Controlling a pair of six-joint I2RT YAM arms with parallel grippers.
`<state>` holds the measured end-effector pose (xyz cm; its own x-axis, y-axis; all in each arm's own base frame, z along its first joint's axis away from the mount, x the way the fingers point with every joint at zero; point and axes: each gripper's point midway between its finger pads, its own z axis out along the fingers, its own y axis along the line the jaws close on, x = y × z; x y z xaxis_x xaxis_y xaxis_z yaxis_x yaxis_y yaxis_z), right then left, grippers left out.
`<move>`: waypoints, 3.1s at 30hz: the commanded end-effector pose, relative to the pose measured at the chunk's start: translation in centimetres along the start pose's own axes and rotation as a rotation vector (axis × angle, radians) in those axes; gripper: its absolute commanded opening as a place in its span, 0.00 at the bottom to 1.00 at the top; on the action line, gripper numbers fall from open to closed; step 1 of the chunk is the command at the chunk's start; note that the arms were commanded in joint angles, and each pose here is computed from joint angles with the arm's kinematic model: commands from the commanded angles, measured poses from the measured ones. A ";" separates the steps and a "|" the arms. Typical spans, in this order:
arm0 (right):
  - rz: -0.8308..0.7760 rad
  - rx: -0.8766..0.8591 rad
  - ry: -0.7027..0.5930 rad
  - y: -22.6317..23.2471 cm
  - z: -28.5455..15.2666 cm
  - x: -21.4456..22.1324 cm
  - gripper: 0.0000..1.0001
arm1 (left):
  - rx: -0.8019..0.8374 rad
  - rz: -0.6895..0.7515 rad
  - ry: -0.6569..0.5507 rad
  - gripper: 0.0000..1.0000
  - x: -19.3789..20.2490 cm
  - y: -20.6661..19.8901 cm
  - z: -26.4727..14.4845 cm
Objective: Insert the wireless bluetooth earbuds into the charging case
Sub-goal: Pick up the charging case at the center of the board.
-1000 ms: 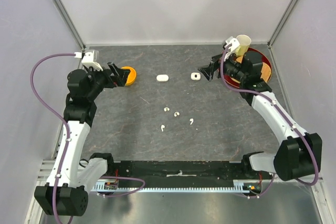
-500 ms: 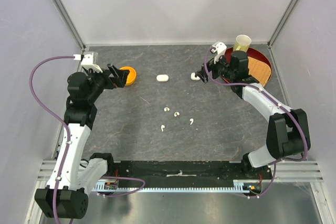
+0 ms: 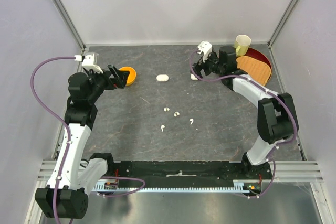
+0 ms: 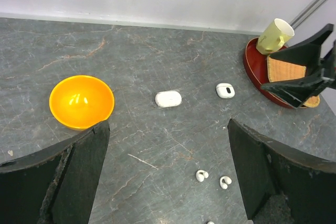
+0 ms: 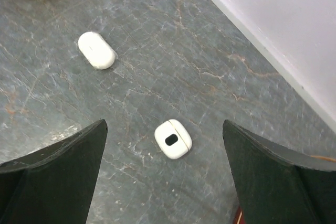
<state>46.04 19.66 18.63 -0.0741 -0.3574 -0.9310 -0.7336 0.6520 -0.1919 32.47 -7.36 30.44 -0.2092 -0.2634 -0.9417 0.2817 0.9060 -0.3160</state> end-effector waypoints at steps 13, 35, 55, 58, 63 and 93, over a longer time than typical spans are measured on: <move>-0.345 -0.175 0.091 -0.4 6.6 4.3 0.98 | 0.030 0.048 -0.034 0.99 -0.7 -0.5 -0.3; -0.373 -0.388 0.234 -2.5 6.4 12.6 0.98 | 0.070 0.029 -0.007 0.99 0.0 -0.6 0.2; -0.288 -0.587 0.257 -1.5 7.5 15.6 0.89 | 0.052 -0.011 0.008 0.99 0.1 1.0 0.6; -0.271 -0.604 0.249 -1.2 7.4 15.7 0.87 | 0.054 -0.014 0.008 0.99 0.1 1.0 0.6; -0.247 -0.641 0.259 -0.5 7.1 15.7 0.87 | 0.058 -0.016 0.010 0.99 0.1 1.0 0.6; -0.224 -0.644 0.322 0.9 8.0 16.1 0.55 | 0.066 -0.024 0.021 0.99 0.5 0.9 0.7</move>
<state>49.46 19.53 2.08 -0.0034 -0.6712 -0.7413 -0.9966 0.0633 -0.0528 33.07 -6.72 28.67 -0.2686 -0.2716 -0.9242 0.3108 0.8837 -0.3500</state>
